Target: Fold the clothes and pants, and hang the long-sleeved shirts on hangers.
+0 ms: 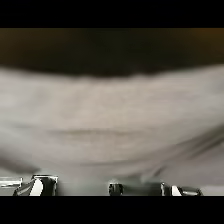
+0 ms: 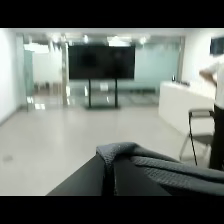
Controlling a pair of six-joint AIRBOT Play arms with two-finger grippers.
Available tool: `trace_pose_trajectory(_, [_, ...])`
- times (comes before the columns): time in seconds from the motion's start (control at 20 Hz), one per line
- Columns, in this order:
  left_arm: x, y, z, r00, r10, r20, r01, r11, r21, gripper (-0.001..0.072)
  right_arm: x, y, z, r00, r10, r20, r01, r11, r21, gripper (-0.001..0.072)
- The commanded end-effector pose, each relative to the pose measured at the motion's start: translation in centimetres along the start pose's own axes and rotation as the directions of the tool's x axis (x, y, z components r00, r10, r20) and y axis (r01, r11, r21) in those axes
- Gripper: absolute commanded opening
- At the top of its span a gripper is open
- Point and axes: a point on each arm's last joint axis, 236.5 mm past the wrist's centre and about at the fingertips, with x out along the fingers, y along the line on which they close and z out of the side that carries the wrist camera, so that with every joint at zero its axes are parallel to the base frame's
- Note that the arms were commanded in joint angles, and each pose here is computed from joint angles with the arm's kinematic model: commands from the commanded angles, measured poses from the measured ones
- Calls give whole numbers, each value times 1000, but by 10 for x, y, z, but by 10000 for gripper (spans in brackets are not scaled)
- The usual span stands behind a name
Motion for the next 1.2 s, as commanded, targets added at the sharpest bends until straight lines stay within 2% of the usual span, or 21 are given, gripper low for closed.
trace_pose_trajectory(0.0, [27,27,-119,908,-51,-417,-17,987,-158,18,31,-2,-152,822,16,-569,27,997,67,42])
trace_pose_trajectory(0.05, [36,38,-168,837,-94,-539,-43,971,-237,18,38,-3,-221,645,31,-764,49,995,81,41])
trace_pose_trajectory(0.1, [45,47,-221,757,-146,-637,-68,952,-299,18,43,1,-279,472,64,-879,61,993,105,41])
trace_pose_trajectory(0.2, [56,62,-330,600,-207,-773,-153,919,-364,19,54,18,-390,187,164,-968,70,981,180,40])
trace_pose_trajectory(0.25, [60,66,-379,531,-226,-817,-197,904,-378,18,60,25,-441,99,200,-975,95,973,210,40])
trace_pose_trajectory(0.35, [71,72,-462,414,-261,-872,-257,885,-388,19,76,29,-518,10,230,-973,147,962,229,40])
trace_pose_trajectory(0.45, [98,83,-520,370,-271,-889,-314,864,-394,20,115,32,-568,38,254,-966,200,946,256,40])
trace_pose_trajectory(0.6, [141,103,-580,342,-268,-901,-360,848,-389,20,190,49,-607,236,338,-911,257,883,394,40])
trace_pose_trajectory(0.7, [161,106,-599,322,-283,-903,-355,849,-393,20,224,48,-620,350,335,-875,281,853,439,40])
trace_pose_trajectory(0.95, [218,116,-611,399,-248,-883,-318,865,-387,20,282,23,-631,567,230,-791,317,825,467,40])
trace_pose_trajectory(1.05, [227,115,-619,405,-247,-880,-312,868,-387,20,294,17,-631,612,206,-764,328,813,482,40])
trace_pose_trajectory(1.15, [224,105,-637,372,-265,-890,-313,866,-389,21,285,20,-651,569,222,-792,344,811,474,41])
